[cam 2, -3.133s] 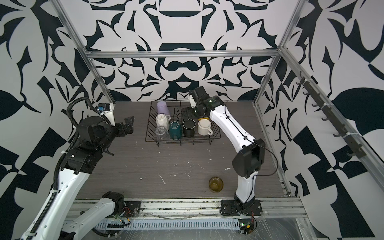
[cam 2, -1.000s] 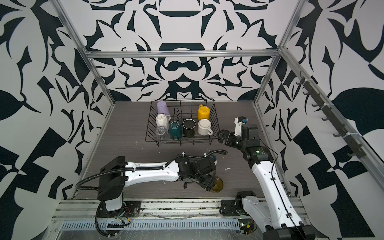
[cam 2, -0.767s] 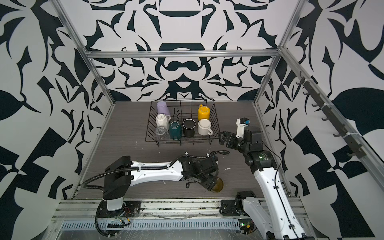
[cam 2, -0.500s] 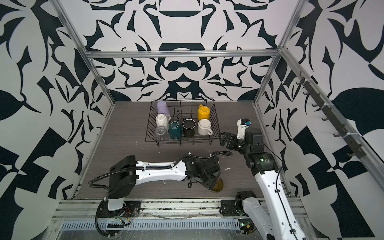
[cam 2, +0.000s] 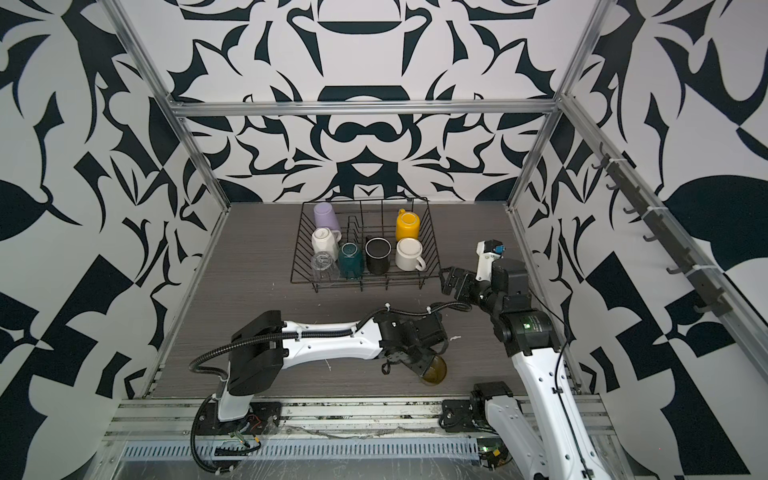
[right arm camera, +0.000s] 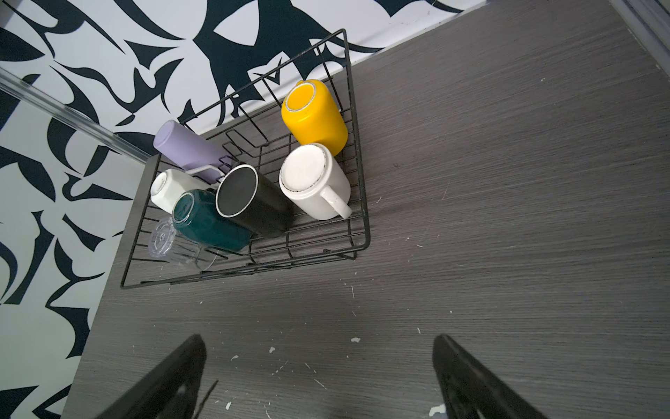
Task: Load cups into a dish rack
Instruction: Pick up the cup from the bottom-right of the table.
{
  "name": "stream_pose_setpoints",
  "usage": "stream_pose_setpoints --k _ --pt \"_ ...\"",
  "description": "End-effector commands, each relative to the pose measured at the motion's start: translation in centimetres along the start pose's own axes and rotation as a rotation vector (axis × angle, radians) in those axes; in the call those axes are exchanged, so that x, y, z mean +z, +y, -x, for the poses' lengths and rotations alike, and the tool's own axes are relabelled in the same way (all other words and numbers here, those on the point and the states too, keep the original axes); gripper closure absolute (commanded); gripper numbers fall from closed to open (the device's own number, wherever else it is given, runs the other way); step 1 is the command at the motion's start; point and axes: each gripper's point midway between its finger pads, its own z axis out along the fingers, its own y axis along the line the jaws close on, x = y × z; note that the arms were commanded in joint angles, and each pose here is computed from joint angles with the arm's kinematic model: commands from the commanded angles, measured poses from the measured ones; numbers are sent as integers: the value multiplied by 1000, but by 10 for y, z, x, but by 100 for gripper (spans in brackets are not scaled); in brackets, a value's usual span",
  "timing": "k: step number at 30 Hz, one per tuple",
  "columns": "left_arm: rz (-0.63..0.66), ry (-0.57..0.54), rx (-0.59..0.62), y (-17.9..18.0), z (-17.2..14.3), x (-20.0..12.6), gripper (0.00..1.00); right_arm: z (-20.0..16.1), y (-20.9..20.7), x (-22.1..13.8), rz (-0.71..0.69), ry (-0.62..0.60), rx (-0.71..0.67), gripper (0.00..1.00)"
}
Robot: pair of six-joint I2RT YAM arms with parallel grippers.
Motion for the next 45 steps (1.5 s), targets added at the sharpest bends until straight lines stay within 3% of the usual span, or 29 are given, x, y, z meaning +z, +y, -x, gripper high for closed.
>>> stream_pose_setpoints --k 1,11,18,29,36,39,45 --pt "37 40 4 5 -7 2 53 5 -1 -5 -10 -31 -16 0" --pt "52 37 -7 12 -8 -2 86 7 1 -4 -5 -34 -16 1" --pt "47 23 -47 24 -8 -9 99 7 1 -4 -6 -33 -15 0" --pt "72 -68 -159 82 -10 -48 100 10 1 3 2 -25 2 1" --pt "25 -209 -207 120 3 -97 100 10 9 14 54 2 16 1" --pt "-69 -328 -234 134 21 -129 100 8 24 19 142 38 1 1" --pt "-304 -607 -267 157 47 -206 100 2 80 14 492 120 12 2"
